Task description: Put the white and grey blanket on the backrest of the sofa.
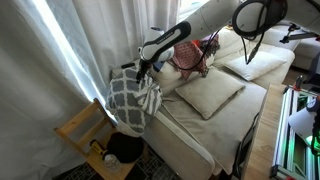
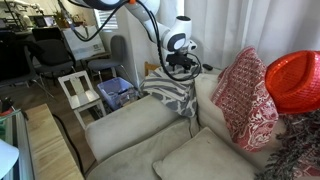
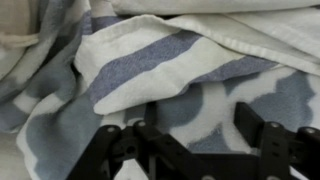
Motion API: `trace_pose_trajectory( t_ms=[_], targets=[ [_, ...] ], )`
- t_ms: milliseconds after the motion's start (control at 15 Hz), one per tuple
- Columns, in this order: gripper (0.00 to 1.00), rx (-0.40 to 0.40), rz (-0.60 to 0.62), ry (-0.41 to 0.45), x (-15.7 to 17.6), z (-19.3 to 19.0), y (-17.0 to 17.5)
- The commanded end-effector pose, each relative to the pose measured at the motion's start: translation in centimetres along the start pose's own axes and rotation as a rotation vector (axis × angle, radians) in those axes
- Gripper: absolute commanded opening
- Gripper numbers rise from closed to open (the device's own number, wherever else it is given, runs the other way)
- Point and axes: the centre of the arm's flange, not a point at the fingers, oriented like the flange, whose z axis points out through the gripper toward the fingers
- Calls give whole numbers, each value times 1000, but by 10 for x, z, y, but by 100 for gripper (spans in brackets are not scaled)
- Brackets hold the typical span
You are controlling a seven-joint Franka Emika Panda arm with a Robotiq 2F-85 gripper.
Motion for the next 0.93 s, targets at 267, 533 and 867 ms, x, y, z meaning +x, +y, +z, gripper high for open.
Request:
trace_pose_trajectory(
  t_ms=[267,533,867],
  targets=[
    [20,-4,156,-13,11,46,4],
    [0,-38,240,-27,23,45,-11],
    [1,-112,240,-47,40,-15,-26]
  ],
)
